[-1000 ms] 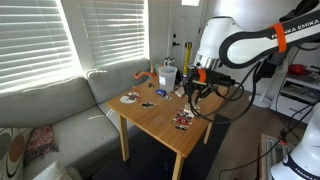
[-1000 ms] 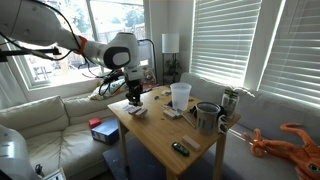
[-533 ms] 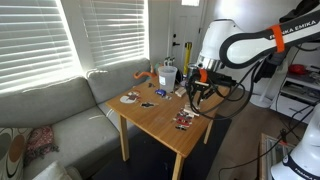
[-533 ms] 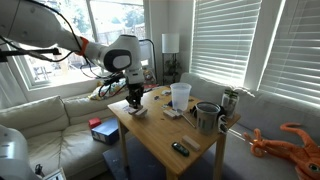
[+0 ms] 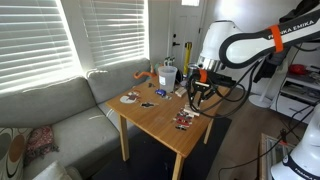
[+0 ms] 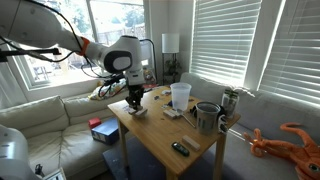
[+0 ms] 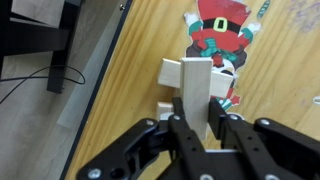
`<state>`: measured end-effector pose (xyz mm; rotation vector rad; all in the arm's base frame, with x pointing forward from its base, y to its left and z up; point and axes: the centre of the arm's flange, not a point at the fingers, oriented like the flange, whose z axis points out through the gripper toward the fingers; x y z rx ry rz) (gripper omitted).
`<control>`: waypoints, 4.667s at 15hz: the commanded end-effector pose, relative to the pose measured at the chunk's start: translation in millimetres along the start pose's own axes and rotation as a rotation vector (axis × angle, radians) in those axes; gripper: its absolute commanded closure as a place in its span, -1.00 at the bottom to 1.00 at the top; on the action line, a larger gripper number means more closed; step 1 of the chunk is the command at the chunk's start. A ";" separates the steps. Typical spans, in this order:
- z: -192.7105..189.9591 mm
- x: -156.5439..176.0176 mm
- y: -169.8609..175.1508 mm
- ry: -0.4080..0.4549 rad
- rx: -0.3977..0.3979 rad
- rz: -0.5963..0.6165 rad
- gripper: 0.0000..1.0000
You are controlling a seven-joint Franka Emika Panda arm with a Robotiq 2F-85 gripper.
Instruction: Put two blocks on the table, then turn the top block to the left, then stack the left blocks on the right blocks
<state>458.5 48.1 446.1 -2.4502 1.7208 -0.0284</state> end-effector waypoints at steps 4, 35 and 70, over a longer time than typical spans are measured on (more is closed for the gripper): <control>-2.1 3.9 3.9 -0.001 0.010 0.044 0.86; 5.4 11.8 -8.6 0.052 0.017 0.136 -0.22; -99.3 -20.8 10.8 0.319 -0.119 -0.803 -1.00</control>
